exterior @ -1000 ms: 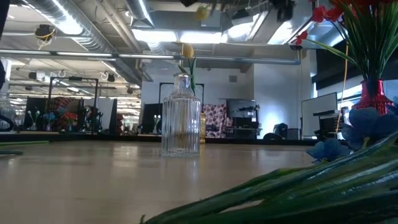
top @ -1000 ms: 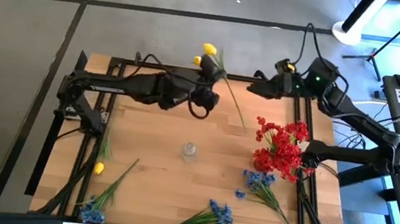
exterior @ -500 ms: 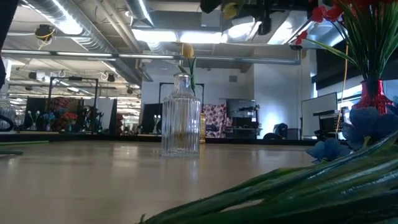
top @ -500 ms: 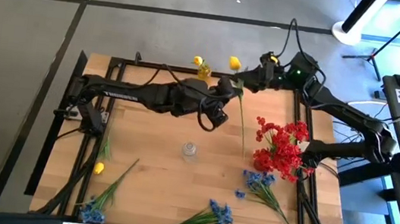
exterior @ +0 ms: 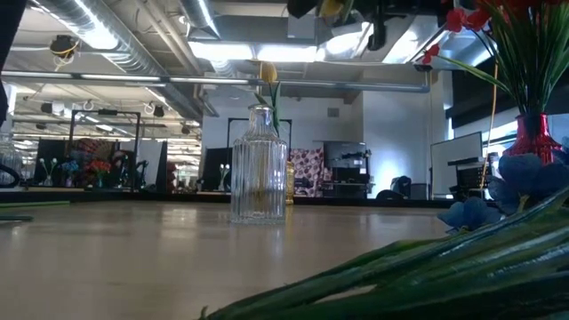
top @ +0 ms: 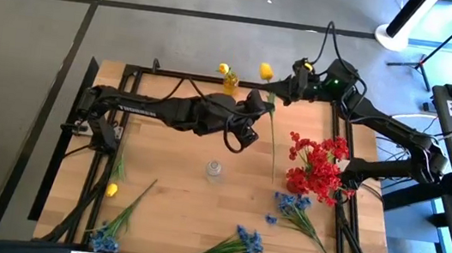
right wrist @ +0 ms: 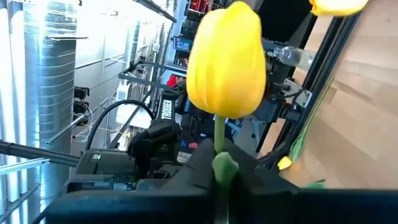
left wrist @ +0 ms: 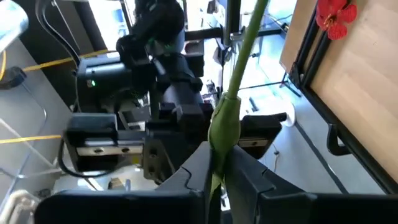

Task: Sort flowers into vase by color
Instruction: Put the bottom yellow tulip into the yellow vase

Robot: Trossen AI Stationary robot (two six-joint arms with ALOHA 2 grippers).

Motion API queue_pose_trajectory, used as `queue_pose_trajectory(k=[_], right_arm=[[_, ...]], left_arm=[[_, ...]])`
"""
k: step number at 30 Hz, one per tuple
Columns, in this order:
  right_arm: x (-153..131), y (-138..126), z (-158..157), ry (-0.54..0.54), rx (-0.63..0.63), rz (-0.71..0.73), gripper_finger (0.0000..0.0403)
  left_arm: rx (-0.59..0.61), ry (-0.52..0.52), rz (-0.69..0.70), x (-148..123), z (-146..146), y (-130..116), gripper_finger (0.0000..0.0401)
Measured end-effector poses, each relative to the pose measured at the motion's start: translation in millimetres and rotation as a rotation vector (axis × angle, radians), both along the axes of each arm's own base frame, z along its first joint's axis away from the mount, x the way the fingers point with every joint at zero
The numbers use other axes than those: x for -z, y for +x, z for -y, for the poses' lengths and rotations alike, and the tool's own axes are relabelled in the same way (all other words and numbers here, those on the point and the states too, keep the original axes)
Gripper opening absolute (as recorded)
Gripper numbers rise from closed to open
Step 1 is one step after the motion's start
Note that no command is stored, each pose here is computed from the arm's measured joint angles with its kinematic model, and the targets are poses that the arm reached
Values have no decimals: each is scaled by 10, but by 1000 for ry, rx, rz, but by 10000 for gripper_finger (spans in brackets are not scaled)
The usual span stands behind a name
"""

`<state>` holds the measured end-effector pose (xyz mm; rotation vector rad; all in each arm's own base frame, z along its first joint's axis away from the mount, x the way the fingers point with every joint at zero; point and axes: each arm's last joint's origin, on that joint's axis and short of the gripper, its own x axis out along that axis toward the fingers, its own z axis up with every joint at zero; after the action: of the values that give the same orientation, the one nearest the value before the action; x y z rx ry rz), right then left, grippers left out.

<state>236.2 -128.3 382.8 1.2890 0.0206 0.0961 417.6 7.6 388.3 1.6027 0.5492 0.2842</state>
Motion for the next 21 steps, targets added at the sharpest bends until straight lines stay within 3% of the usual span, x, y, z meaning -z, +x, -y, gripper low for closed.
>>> queue_pose_trajectory(k=[5,10,16,21], right_arm=[[-14,-3,-4,-41,0,13,16],[-109,-18,23,-142,88,104,9],[-242,-162,233,-331,351,215,5],[-275,-187,355,-785,754,133,7]], left_arm=[[-36,-100,83,-53,115,-40,51],[-131,-322,212,-232,175,-277,79],[-351,-776,250,-354,143,-941,107],[-650,-1265,261,-304,90,-1518,107]])
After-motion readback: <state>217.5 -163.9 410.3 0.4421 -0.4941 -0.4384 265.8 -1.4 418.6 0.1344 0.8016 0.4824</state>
